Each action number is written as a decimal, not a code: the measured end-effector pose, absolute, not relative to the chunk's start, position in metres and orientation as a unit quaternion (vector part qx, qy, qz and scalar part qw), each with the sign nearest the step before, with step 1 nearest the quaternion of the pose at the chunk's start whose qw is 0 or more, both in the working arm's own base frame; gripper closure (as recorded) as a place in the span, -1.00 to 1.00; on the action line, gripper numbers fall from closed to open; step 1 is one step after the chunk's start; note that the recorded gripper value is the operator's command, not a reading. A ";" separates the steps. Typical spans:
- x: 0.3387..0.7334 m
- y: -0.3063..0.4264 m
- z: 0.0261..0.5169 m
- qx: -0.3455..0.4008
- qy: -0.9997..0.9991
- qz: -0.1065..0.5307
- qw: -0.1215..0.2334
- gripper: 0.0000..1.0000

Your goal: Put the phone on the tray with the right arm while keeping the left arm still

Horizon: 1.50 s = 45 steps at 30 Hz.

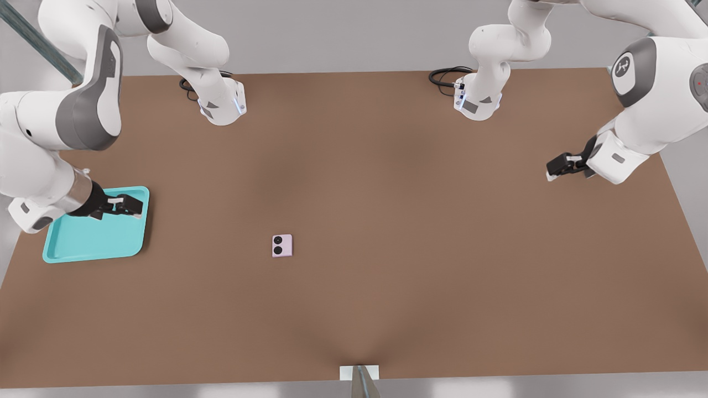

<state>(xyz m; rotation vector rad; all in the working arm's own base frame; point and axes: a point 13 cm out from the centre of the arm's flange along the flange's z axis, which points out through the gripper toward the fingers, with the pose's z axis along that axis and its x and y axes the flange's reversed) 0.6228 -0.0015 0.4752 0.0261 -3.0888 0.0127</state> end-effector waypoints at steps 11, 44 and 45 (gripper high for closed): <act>0.657 0.191 0.297 0.108 -0.991 0.007 0.073 -1.00; 0.580 0.269 0.055 -0.082 -0.990 0.047 0.103 -1.00; 0.579 0.269 0.052 -0.080 -0.991 0.045 0.102 -1.00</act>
